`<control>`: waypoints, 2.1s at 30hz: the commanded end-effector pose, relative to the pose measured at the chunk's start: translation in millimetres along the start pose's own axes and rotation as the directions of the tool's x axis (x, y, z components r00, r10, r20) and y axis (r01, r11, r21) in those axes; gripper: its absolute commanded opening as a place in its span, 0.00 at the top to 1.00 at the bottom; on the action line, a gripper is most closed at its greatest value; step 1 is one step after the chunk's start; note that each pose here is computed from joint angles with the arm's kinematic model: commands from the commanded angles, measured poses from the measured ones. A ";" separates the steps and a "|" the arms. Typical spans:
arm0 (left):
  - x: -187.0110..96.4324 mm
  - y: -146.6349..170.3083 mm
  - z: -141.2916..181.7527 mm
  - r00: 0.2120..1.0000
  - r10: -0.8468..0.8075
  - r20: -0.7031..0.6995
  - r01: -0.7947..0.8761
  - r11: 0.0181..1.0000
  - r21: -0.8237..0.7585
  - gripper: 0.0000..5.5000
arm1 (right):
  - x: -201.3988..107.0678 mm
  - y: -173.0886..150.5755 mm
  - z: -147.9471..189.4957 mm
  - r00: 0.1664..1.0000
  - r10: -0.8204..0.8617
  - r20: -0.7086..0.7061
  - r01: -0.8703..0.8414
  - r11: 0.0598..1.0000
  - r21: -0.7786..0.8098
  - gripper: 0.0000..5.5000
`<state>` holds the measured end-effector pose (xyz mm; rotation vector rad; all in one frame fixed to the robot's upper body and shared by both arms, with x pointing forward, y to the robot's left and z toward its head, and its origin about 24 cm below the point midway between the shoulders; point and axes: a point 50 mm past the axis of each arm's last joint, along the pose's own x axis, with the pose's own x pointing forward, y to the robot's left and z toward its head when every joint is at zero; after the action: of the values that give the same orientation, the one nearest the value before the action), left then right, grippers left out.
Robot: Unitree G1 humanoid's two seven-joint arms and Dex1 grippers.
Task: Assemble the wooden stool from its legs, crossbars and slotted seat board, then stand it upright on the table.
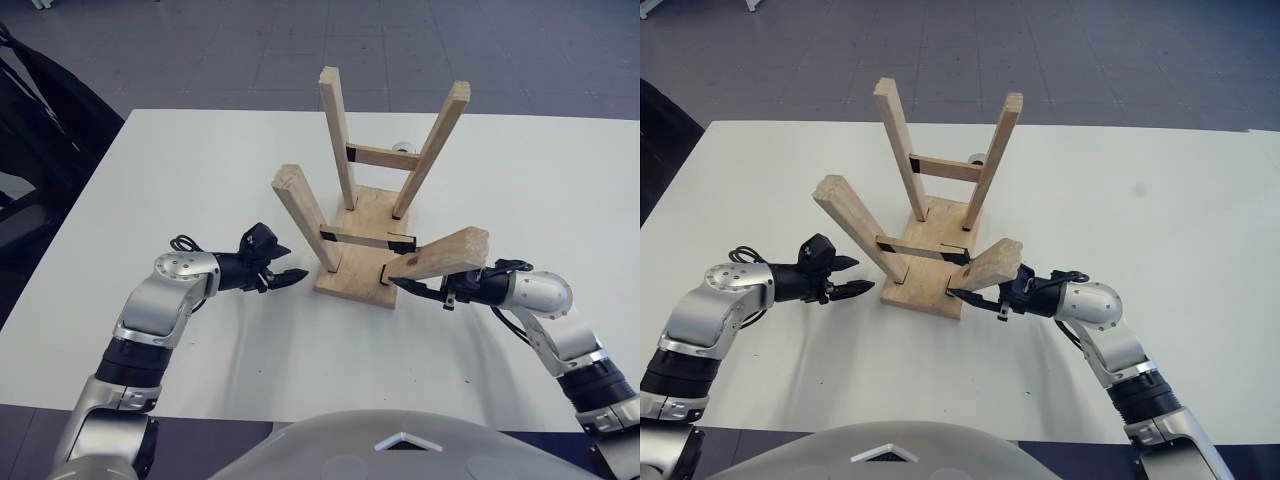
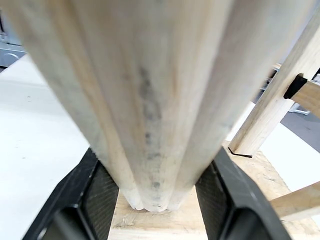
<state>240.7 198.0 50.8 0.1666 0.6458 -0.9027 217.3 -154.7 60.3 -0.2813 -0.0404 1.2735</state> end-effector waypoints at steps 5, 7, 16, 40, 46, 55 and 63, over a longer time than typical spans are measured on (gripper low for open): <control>-0.4 0.5 3.9 0.999 0.035 0.012 -0.035 0.999 0.003 0.38 | -14.7 13.8 -44.6 0.954 0.112 -0.279 -0.030 0.958 0.284 0.63; -0.7 1.2 4.3 0.999 0.039 0.013 -0.039 0.999 0.003 0.38 | -12.3 10.8 -42.9 0.956 0.114 -0.271 -0.031 0.956 0.293 0.63; -62.2 37.2 83.8 0.923 0.285 0.260 -0.328 0.934 0.141 0.38 | -4.1 5.2 -34.4 0.962 0.100 -0.254 -0.029 0.963 0.267 0.63; 9.9 -72.3 159.7 0.935 -0.022 0.354 -0.255 0.650 0.716 0.75 | 25.2 -21.7 -41.2 0.944 -0.063 -0.323 0.150 0.956 0.251 0.63; 11.4 -62.4 161.9 0.874 0.034 0.485 -0.456 0.404 0.793 0.80 | 26.0 -19.9 -40.8 0.946 -0.056 -0.319 0.143 0.955 0.258 0.63; 29.5 -74.6 145.4 0.899 -0.001 0.439 -0.403 0.396 0.825 0.80 | 24.9 -13.0 -45.6 0.944 -0.048 -0.328 0.145 0.950 0.278 0.63; 54.7 -61.2 102.7 0.984 0.051 0.170 -0.175 0.439 0.881 0.80 | 23.5 -11.1 -45.0 0.944 -0.062 -0.324 0.161 0.943 0.291 0.63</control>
<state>262.8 70.1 136.6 1.1216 -0.2365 -1.0060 263.3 -127.8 63.6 -0.1996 0.1223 1.1392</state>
